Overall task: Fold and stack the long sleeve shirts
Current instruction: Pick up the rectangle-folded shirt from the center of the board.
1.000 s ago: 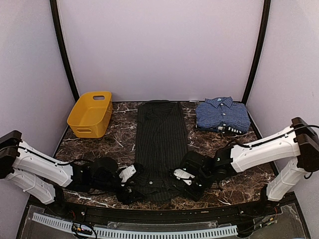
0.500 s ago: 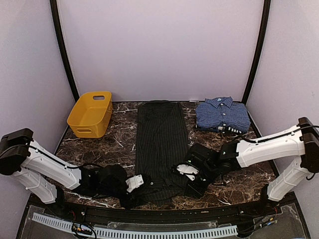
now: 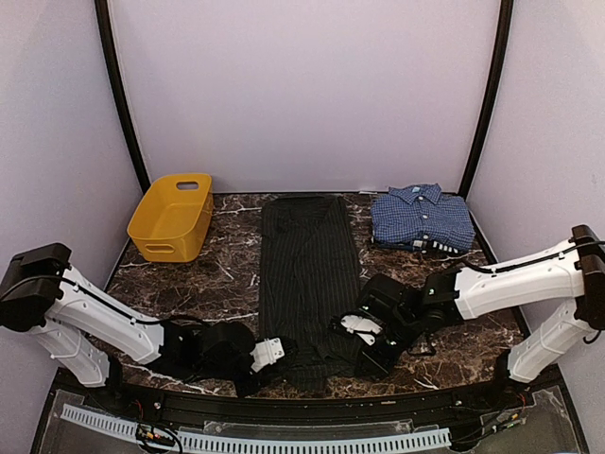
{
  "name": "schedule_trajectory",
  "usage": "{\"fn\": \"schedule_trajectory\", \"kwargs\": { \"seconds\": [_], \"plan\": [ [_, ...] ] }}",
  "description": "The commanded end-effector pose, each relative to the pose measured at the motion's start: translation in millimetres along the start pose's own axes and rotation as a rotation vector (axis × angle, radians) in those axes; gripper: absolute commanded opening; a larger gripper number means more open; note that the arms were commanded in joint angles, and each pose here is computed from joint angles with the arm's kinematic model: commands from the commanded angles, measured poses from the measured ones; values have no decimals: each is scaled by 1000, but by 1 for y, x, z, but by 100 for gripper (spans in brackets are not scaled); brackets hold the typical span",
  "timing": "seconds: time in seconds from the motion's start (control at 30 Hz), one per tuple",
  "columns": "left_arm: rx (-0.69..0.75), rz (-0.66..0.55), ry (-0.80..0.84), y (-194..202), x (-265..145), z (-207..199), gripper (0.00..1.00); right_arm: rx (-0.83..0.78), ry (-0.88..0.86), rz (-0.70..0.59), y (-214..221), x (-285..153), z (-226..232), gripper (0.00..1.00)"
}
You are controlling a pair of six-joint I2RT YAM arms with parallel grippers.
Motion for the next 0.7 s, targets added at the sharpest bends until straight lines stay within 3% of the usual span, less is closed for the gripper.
{"fn": "schedule_trajectory", "kwargs": {
  "seconds": [0.0,0.17,0.4,0.67],
  "plan": [
    [-26,41,89,-11,-17,-7,0,61,-39,11,4,-12,6,0],
    [-91,34,291,-33,-38,-22,0,112,-84,53,14,-22,13,0],
    [-157,82,429,-55,-57,-31,0,108,-136,82,17,-43,26,0],
    [-332,-12,427,-74,-65,18,0,22,15,42,-26,-65,11,0]
  ]
}}
Point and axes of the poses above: each gripper's point midway between its finger pads, its own x axis out along the fingers, its own z axis along the line the jaws close on, y = z × x, the point moved 9 cm from there along -x, back along the fingers, and after that the axes turned 1 degree about x, right-handed, at the moved point
